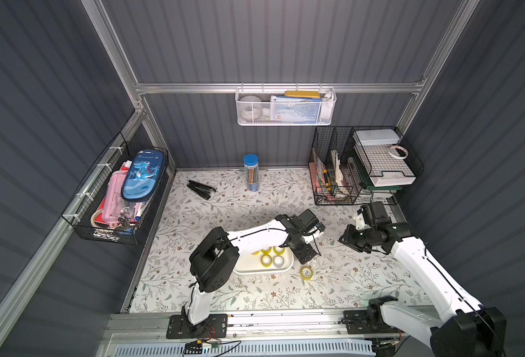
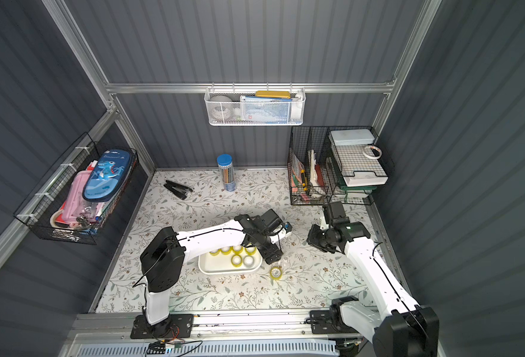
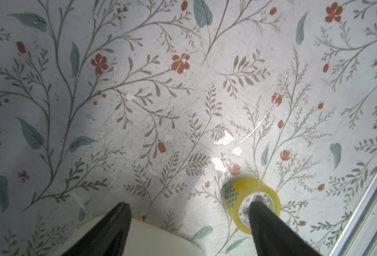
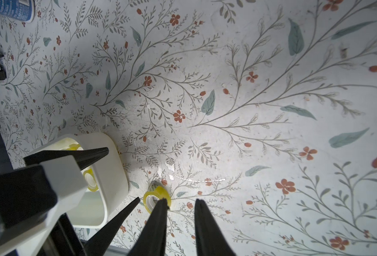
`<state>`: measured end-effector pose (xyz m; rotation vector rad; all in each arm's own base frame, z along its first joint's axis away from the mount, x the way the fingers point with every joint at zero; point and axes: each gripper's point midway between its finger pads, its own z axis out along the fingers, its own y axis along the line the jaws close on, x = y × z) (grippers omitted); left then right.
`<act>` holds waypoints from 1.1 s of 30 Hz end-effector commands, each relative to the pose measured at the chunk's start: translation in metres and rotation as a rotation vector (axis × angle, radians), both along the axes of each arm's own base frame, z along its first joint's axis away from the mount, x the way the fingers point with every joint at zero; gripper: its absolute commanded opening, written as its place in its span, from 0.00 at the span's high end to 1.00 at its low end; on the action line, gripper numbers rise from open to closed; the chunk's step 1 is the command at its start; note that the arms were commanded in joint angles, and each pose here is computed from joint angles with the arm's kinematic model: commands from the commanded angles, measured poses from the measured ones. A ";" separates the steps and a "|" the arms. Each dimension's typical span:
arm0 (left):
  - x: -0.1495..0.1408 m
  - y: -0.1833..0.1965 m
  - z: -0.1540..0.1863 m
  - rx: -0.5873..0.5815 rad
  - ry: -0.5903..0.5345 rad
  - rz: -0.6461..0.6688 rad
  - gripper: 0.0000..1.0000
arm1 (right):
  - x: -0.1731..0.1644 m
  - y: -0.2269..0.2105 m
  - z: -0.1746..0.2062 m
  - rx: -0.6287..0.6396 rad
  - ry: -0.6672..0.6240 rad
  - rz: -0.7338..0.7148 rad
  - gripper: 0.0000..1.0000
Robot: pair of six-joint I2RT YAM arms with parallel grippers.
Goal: Put the transparent tape into the storage box
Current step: Adjust the storage box at the center of the board, then pick up the tape at the center of the board.
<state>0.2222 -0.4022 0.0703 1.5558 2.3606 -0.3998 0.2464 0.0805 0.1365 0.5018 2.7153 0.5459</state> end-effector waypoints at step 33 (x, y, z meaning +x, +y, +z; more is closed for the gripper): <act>-0.043 -0.002 -0.043 0.101 0.080 -0.200 0.28 | -0.005 0.009 -0.011 0.060 0.044 0.015 0.73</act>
